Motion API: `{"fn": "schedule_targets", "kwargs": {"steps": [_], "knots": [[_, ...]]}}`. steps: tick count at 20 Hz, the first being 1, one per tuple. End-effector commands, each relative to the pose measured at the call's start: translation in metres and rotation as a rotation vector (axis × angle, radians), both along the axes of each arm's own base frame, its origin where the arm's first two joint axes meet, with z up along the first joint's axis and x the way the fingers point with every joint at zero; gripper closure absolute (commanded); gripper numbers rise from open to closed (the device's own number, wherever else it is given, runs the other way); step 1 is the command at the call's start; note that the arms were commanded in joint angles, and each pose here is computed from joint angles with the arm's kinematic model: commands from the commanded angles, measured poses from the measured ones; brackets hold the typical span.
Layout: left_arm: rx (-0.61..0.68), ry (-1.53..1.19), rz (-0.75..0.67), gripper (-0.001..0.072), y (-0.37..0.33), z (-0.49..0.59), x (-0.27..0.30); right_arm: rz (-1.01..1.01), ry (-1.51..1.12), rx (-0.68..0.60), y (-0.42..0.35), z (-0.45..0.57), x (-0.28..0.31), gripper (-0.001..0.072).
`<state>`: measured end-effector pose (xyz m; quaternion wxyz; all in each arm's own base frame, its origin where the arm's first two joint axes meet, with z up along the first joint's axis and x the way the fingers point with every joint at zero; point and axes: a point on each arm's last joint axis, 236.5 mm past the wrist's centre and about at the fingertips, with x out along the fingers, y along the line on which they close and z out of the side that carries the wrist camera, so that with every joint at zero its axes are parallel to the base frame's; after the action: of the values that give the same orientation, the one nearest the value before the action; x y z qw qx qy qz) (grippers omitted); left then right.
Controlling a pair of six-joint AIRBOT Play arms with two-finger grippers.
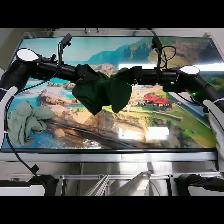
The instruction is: Fold the shirts.
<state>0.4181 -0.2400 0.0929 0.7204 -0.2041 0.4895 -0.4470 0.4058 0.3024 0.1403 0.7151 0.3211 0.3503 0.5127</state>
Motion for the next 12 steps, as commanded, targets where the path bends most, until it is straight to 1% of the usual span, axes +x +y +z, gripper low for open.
{"fn": "schedule_targets", "kwargs": {"steps": [1, 3, 7, 8, 9, 12], "knots": [[0.088, 0.072, 0.028, -0.0006, 0.027, -0.034, -0.009, 0.026, 0.018, -0.102, -0.003, -0.022, -0.007, 0.069], [0.135, 0.143, 0.076, -0.0006, 0.052, -0.068, -0.014, 0.034, 0.052, -0.185, -0.009, -0.045, -0.008, 0.0691], [0.173, 0.24, 0.265, -0.0005, 0.104, -0.126, -0.011, -0.014, -0.005, -0.178, -0.03, -0.017, -0.004, 0.0691], [0.177, 0.261, 0.288, -0.0004, 0.109, -0.136, -0.012, -0.031, -0.022, -0.173, -0.036, -0.007, -0.003, 0.0691], [0.176, 0.287, 0.29, 0.0015, 0.11, -0.146, -0.013, -0.047, -0.033, -0.166, -0.041, 0.003, -0.003, 0.069], [0.146, 0.357, 0.272, 0.0013, 0.095, -0.171, -0.009, -0.057, -0.086, -0.157, -0.044, 0.028, -0.011, 0.069]]}}
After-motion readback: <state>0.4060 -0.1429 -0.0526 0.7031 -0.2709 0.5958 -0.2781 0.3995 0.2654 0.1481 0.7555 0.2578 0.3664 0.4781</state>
